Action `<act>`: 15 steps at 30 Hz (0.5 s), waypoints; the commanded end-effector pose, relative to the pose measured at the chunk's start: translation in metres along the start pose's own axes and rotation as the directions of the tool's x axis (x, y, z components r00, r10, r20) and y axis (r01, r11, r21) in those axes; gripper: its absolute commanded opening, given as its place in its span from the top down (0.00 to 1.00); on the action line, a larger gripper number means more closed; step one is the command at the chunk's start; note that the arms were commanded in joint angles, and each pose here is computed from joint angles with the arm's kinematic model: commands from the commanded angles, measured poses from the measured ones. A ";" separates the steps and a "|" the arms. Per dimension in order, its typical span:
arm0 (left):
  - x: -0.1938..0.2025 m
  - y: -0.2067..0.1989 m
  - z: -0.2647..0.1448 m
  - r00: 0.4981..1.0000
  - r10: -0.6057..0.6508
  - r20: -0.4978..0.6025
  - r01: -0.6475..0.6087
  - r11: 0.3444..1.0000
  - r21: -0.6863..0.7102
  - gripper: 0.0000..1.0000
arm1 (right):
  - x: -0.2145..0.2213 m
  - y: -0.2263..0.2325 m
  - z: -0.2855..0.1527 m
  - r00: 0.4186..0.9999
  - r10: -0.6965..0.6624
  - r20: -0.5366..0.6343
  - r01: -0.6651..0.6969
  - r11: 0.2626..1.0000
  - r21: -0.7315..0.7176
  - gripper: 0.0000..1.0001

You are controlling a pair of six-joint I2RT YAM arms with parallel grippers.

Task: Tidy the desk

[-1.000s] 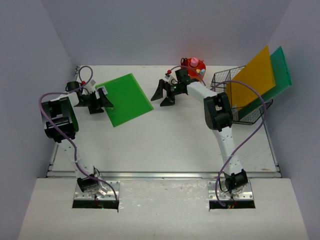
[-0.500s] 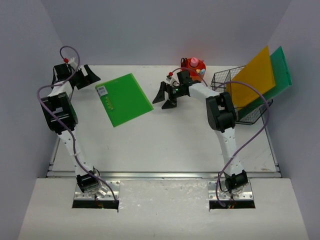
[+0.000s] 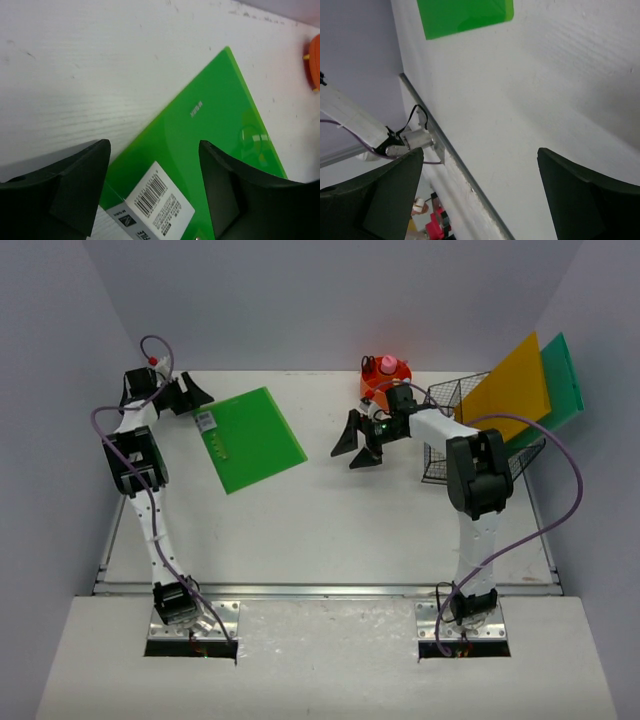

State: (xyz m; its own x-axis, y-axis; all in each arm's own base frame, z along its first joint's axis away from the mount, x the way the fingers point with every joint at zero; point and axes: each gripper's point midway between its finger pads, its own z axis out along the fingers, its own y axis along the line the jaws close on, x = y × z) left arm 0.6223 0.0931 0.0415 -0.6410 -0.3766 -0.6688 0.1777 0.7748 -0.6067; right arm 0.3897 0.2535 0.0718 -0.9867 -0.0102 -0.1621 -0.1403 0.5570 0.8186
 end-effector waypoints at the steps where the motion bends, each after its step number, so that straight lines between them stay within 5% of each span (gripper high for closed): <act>1: 0.093 -0.042 -0.025 0.957 -0.013 -0.290 0.044 0.994 0.100 0.38 | 0.006 0.012 -0.004 0.999 0.031 -0.011 -0.032 0.998 -0.054 0.05; 5: 0.125 -0.081 -0.064 0.915 0.133 -0.381 -0.094 0.989 0.117 0.52 | 0.004 0.005 0.003 0.995 0.099 -0.026 -0.101 0.992 -0.075 0.05; 15: 0.227 -0.151 -0.122 0.845 0.000 -0.534 0.077 0.989 0.122 0.61 | 0.054 -0.046 0.023 0.943 0.306 -0.129 -0.310 0.951 -0.004 0.05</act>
State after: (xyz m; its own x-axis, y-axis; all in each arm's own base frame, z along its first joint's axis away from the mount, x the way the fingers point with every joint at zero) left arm 0.3815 -0.0289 0.0193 -0.9469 -0.0778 -0.3119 0.1736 0.6929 -0.6999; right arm 0.3634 0.2541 0.0379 -0.9975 0.0370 0.0598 0.0703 0.5196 0.8515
